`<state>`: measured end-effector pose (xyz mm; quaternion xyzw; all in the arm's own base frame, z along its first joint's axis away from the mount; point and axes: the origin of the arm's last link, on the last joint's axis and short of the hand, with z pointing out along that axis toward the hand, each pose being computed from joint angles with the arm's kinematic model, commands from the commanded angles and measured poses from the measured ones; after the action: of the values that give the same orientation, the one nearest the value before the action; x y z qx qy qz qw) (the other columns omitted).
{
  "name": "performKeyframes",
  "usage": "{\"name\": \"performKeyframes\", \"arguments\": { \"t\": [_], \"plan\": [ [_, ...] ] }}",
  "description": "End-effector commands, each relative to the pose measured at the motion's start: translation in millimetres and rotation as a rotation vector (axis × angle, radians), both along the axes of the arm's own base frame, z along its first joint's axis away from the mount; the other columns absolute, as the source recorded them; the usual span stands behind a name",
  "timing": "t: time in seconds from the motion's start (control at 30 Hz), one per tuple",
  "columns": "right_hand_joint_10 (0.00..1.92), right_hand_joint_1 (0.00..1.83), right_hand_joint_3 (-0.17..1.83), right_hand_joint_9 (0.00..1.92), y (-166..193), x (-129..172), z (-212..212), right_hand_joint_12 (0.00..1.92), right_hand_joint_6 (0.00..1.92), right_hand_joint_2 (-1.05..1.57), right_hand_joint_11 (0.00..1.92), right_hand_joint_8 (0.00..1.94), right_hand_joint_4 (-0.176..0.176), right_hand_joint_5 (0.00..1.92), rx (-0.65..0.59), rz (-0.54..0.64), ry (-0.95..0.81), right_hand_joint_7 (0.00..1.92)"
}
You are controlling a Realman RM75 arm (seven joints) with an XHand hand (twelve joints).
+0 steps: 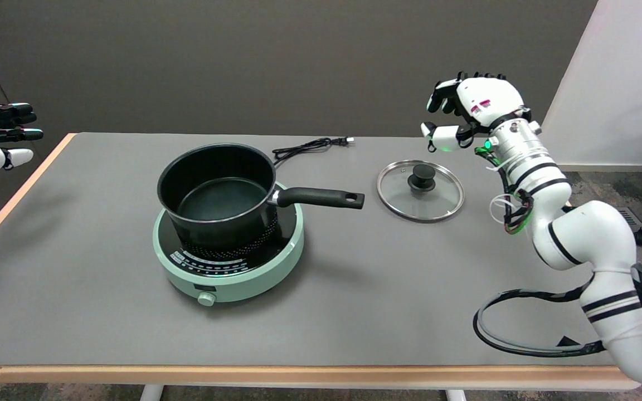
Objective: Pick up the pot lid.
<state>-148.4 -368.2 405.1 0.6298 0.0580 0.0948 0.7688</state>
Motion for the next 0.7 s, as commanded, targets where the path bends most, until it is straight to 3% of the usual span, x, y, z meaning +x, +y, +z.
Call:
{"name": "performKeyframes", "arguments": {
  "t": [0.03,0.7],
  "plan": [
    [0.71,0.75,0.77,0.83,-23.3,-15.1,1.8,1.24,0.68,0.72,0.58,0.42,0.137,0.74,-0.018,-0.088,0.021,0.91],
    [0.60,0.80,0.86,0.76,-36.0,-50.5,13.9,1.20,0.50,0.65,0.51,0.30,0.101,0.70,-0.102,-0.241,0.029,0.81]
  ]
}}
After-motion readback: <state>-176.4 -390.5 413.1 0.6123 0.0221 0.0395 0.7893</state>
